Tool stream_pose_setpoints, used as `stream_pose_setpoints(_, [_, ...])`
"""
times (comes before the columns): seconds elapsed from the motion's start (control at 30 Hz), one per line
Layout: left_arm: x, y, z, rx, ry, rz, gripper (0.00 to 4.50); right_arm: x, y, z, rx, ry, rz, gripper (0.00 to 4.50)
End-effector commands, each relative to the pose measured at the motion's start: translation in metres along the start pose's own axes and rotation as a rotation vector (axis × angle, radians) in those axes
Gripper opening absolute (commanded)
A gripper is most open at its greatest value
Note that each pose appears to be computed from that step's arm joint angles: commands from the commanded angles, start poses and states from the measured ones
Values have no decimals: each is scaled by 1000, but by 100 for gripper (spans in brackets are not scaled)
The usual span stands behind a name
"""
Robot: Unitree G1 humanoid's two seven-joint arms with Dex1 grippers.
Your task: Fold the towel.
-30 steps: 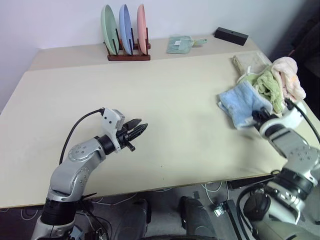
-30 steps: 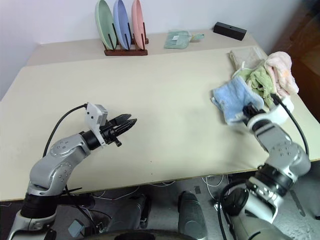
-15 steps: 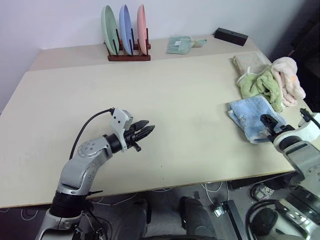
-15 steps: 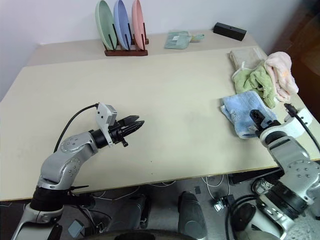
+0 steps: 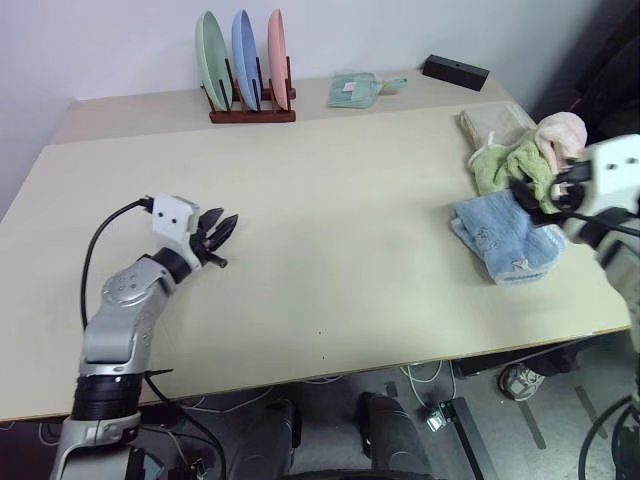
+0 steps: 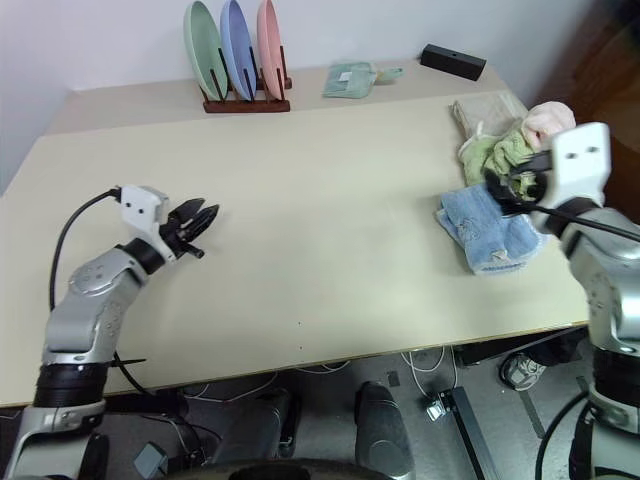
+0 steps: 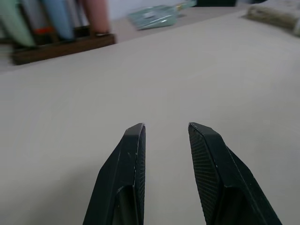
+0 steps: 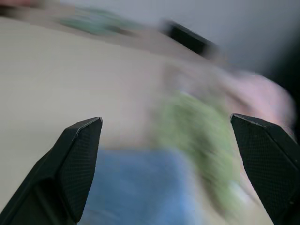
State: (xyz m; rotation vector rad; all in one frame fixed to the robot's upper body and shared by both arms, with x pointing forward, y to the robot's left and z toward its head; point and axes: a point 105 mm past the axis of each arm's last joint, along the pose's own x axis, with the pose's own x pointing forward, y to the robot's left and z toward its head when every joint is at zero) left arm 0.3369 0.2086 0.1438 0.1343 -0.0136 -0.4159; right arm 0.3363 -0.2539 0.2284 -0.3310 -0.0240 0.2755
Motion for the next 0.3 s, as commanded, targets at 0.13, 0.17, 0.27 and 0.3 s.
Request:
stream_pose_setpoints(0.13, [-36,8,7,66,7,16,145,13,68,3,54,-60,406,446])
stream_pose_setpoints(0.17, [-41,7,6,68,16,22,145,14,76,-1,64,-49,457,446])
stream_pose_setpoints(0.27, [-50,3,5,67,26,40,145,17,85,-10,79,-28,537,446])
stream_pose_setpoints(0.3, [-52,2,4,67,28,44,145,18,87,-11,83,-25,549,446])
